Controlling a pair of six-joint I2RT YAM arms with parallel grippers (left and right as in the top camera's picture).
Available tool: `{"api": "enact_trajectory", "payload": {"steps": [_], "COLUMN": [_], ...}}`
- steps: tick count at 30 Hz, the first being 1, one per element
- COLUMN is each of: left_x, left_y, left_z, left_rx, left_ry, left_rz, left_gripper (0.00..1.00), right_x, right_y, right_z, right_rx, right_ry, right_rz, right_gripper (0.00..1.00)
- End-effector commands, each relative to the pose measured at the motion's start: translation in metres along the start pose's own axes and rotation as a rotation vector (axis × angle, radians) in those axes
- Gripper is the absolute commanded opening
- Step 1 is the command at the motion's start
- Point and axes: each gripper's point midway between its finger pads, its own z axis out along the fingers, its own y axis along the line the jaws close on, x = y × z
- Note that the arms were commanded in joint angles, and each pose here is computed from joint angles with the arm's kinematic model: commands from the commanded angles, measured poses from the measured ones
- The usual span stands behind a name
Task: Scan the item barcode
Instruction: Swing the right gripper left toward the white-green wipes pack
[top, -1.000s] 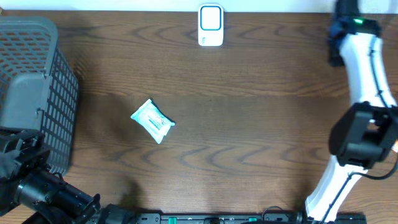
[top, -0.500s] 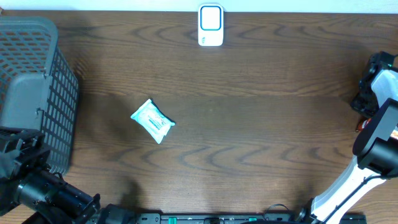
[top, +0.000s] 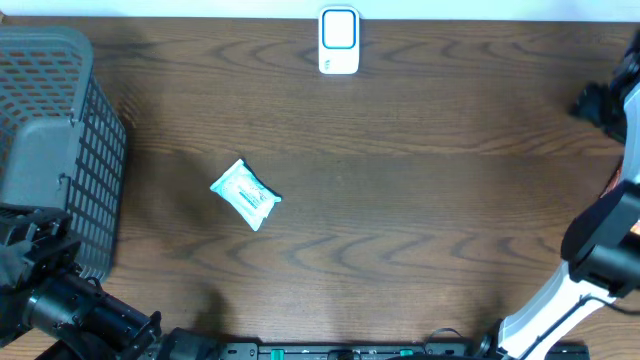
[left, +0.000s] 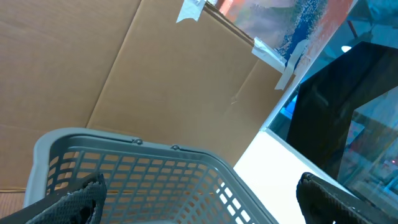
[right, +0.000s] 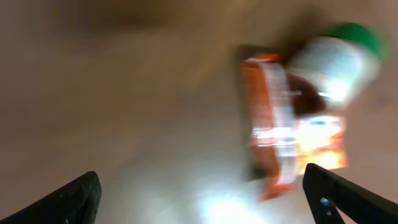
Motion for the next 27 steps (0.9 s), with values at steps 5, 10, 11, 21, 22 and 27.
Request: {"api": "enact_trajectory", "payload": {"steps": [5, 10, 11, 21, 22, 27], "left_x": [-0.005, -0.005, -0.005, -0.005, -0.005, -0.005], "left_y": [0.004, 0.004, 0.004, 0.004, 0.004, 0.004], "left_z": [0.000, 0.000, 0.000, 0.000, 0.000, 0.000], "left_rx": [-0.014, -0.014, -0.014, -0.014, -0.014, -0.014], "left_ry": [-0.006, -0.006, -0.006, -0.006, -0.006, -0.006], "left_rz": [-0.013, -0.013, -0.013, -0.013, -0.013, -0.013], "left_gripper": [0.98, 0.98, 0.98, 0.98, 0.98, 0.98], "right_x": [0.076, 0.156, 0.172, 0.336, 0.350, 0.410], "right_y": [0.172, 0.244, 0.255, 0.322, 0.325, 0.335], "right_z": [-0.090, -0.122, -0.128, -0.145, -0.142, -0.125], "right_rx": [-0.722, -0.780, -0.789, -0.816, -0.817, -0.824], "right_ry": [0.217, 0.273, 0.286, 0.440, 0.452, 0.500], "right_rz": [-0.178, -0.443, -0.483, -0.687, -0.692, -0.672], "right_gripper": [0.99, 0.99, 0.99, 0.99, 0.99, 0.99]}}
